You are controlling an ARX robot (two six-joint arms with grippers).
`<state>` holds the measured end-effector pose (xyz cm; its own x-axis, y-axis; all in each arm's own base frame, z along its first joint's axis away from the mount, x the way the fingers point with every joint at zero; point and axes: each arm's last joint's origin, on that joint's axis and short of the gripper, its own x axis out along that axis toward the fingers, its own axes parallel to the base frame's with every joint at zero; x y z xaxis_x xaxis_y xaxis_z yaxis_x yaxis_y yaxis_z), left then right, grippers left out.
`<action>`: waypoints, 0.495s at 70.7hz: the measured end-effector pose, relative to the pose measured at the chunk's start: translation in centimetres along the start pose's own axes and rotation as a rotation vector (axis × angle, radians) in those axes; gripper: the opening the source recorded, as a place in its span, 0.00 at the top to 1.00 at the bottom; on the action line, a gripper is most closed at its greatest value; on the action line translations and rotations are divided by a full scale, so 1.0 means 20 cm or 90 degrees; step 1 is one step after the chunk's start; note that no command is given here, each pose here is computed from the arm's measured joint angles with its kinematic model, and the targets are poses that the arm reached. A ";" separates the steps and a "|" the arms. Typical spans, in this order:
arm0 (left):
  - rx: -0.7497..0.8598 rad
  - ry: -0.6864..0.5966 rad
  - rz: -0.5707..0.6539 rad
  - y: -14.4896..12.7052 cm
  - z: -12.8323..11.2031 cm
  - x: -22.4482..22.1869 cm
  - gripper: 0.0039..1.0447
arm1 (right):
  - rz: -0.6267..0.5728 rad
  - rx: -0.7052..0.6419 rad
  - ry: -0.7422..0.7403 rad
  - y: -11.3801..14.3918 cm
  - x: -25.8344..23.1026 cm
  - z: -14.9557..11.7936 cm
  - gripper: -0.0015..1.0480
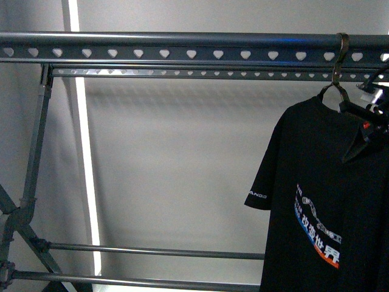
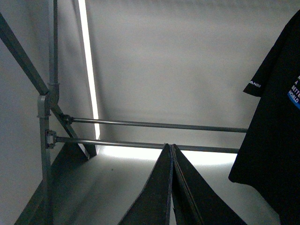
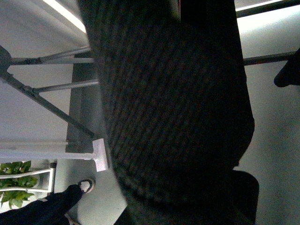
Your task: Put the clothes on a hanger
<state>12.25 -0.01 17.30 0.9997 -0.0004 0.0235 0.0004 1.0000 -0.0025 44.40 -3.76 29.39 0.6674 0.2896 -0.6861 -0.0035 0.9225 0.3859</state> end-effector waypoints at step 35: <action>0.000 0.000 0.000 0.00 0.00 -0.06 0.97 | 0.019 -0.125 -0.398 -0.01 -0.46 -0.32 0.21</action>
<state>11.06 -0.01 17.30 0.9997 -0.0008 0.0231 0.0008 1.0000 -0.0025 33.42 -4.87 31.68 0.9716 0.1681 -0.1666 -0.1255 0.9627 0.2398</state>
